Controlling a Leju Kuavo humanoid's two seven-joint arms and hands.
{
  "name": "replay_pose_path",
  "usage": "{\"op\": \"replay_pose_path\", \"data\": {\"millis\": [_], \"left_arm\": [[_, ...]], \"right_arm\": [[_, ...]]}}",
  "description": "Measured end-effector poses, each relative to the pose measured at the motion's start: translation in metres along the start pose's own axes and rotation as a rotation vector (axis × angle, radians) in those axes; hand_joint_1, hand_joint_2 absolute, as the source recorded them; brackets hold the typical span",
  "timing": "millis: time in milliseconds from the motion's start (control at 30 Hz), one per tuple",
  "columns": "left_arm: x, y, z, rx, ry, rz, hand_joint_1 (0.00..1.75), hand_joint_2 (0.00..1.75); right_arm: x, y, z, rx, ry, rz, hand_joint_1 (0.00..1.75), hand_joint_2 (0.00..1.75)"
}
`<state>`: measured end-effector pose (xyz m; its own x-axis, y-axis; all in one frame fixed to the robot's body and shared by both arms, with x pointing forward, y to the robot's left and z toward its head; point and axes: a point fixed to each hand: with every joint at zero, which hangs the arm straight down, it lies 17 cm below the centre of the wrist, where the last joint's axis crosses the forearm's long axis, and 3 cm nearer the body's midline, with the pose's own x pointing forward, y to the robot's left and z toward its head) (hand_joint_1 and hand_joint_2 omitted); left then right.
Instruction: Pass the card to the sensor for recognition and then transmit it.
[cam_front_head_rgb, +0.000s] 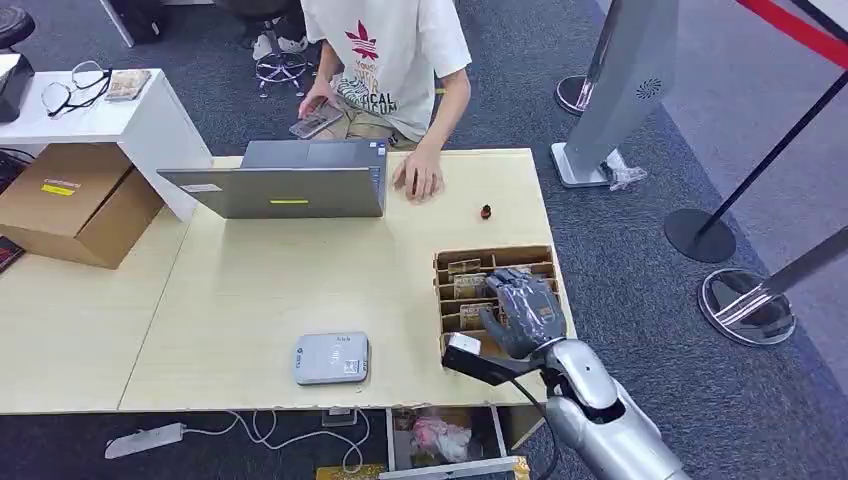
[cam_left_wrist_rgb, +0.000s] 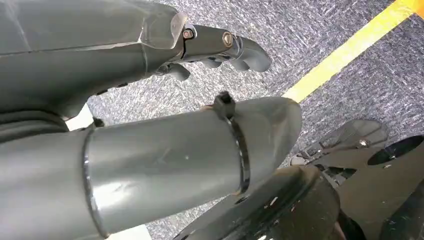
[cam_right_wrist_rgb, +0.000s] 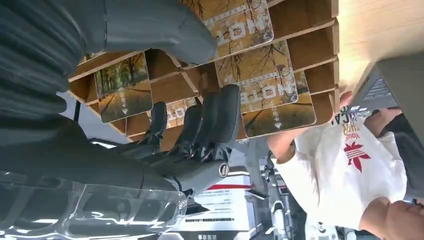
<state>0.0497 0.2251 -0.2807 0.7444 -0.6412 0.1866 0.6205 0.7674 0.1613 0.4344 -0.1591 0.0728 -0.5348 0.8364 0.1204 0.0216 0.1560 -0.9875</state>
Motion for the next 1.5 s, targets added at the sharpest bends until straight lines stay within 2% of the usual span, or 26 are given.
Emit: {"op": "replay_pose_path", "data": {"millis": [67,267,467,600,800,933,967,1167,1200,1267,1300,1333,1500], "left_arm": [[0.000,0.000,0.000,0.000,0.000,0.002,0.00,0.00],[0.000,0.000,0.000,0.001,0.000,0.000,0.00,0.00],[0.000,0.001,0.000,0.002,-0.001,-0.001,0.00,0.00],[0.000,0.001,0.000,0.001,-0.001,-0.001,0.00,0.00],[0.000,0.001,0.000,0.000,-0.002,0.000,0.00,0.00],[0.000,0.001,0.000,0.000,-0.002,0.000,0.00,0.00],[0.000,0.001,0.000,0.001,-0.002,0.000,0.00,0.00],[0.000,0.001,0.000,0.000,-0.002,0.000,0.00,0.00],[0.000,0.001,0.000,0.000,-0.002,0.000,0.00,0.00],[0.000,0.000,0.000,-0.001,-0.002,0.000,0.00,0.00],[0.000,0.000,0.000,-0.001,-0.002,-0.002,0.00,0.00],[0.000,0.000,0.000,-0.001,-0.002,-0.002,0.00,0.00],[0.000,0.000,0.000,-0.001,-0.004,-0.003,0.00,0.00]], "right_arm": [[-0.001,0.001,0.001,0.003,0.000,0.002,1.03,1.75],[-0.002,0.002,0.002,0.008,0.001,0.005,0.99,1.75],[-0.003,0.006,0.008,0.027,0.007,0.017,0.86,1.75],[-0.004,0.008,0.010,0.036,0.009,0.021,0.91,1.75],[-0.005,0.012,0.012,0.054,0.005,0.032,0.79,1.75],[-0.005,0.013,0.012,0.062,0.002,0.035,0.79,1.75],[-0.005,0.013,0.012,0.065,0.002,0.036,0.84,1.75],[-0.006,0.012,0.010,0.068,-0.004,0.042,0.86,1.75],[-0.006,0.012,0.009,0.068,-0.005,0.043,0.93,1.75],[-0.007,0.012,0.009,0.072,-0.005,0.046,0.93,1.75],[-0.007,0.012,0.009,0.073,-0.006,0.048,1.03,1.75],[-0.008,0.012,0.009,0.073,-0.006,0.049,1.05,1.75],[-0.008,0.014,0.010,0.090,-0.009,0.055,1.03,1.75]]}}
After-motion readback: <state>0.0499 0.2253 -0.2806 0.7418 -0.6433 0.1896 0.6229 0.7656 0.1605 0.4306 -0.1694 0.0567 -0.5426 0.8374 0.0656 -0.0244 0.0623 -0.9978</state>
